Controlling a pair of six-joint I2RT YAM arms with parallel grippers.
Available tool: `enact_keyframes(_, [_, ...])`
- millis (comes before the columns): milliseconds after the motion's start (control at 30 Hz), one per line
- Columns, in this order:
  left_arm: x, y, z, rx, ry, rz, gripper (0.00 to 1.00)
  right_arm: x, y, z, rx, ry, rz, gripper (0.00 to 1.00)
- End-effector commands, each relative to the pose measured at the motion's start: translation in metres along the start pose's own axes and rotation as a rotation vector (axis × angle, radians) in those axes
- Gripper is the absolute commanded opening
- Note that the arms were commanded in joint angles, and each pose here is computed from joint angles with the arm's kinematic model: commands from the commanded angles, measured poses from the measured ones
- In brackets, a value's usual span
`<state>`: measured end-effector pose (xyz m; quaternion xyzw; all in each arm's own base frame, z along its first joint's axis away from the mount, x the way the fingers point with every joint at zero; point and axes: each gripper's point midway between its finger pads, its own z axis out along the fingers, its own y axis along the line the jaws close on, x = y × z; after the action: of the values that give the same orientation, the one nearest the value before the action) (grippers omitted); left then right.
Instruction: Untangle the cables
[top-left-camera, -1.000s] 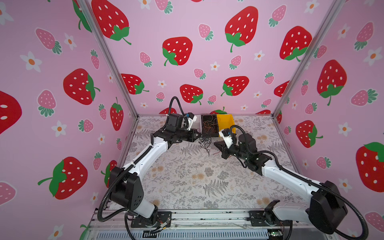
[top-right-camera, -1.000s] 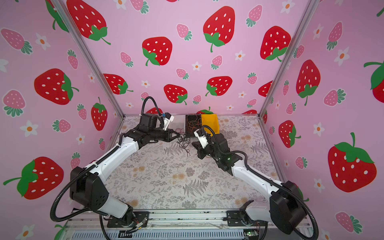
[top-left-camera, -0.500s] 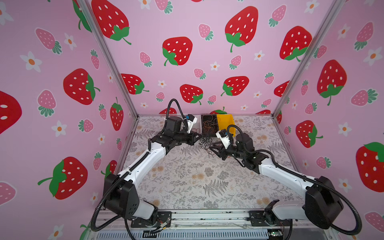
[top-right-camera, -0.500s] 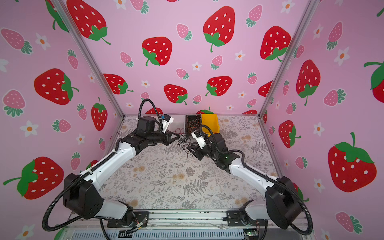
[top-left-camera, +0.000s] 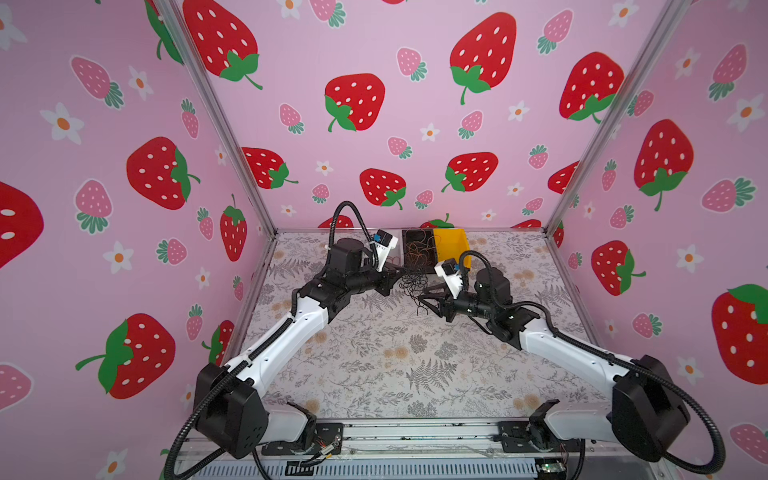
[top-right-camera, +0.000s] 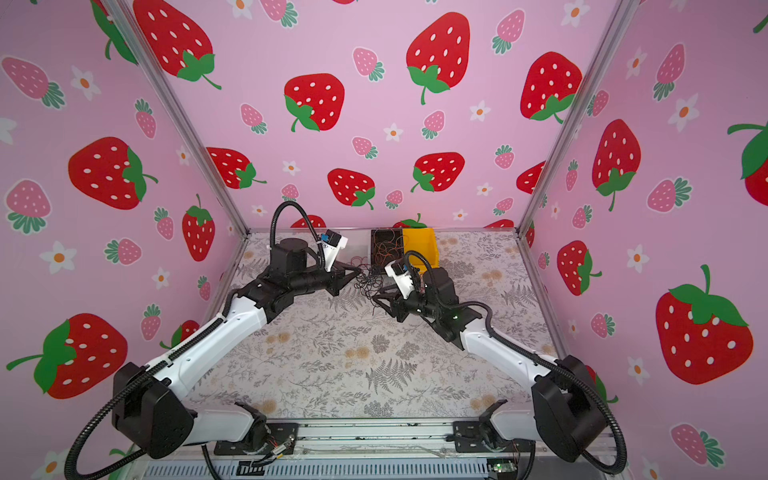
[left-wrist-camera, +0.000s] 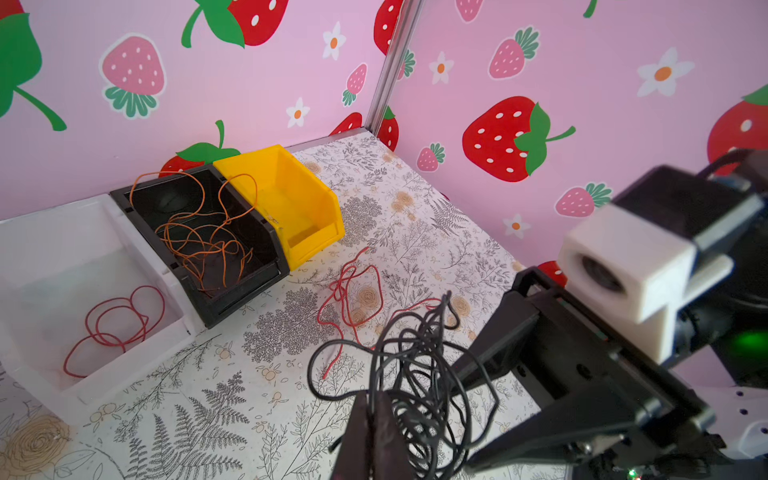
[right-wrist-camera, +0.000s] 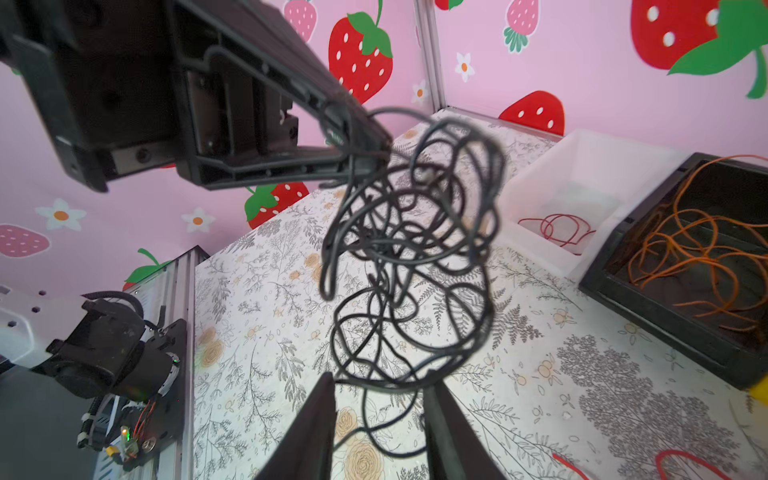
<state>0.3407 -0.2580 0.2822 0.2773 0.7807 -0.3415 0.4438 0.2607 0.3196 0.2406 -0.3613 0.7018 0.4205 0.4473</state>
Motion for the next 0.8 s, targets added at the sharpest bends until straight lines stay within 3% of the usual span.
enact_keyframes(0, [-0.01, -0.009, -0.007, 0.026, -0.034, 0.089, 0.0, -0.026, 0.0, -0.023, 0.016, -0.094, -0.052, 0.37])
enact_keyframes(333, [-0.01, -0.025, -0.007, 0.105, -0.026, 0.12, 0.0, -0.039, -0.014, -0.026, 0.049, -0.096, -0.113, 0.37])
enact_keyframes(767, [-0.006, -0.028, -0.003, 0.108, -0.013, 0.129, 0.0, -0.036, -0.002, -0.009, -0.099, -0.07, -0.067, 0.34])
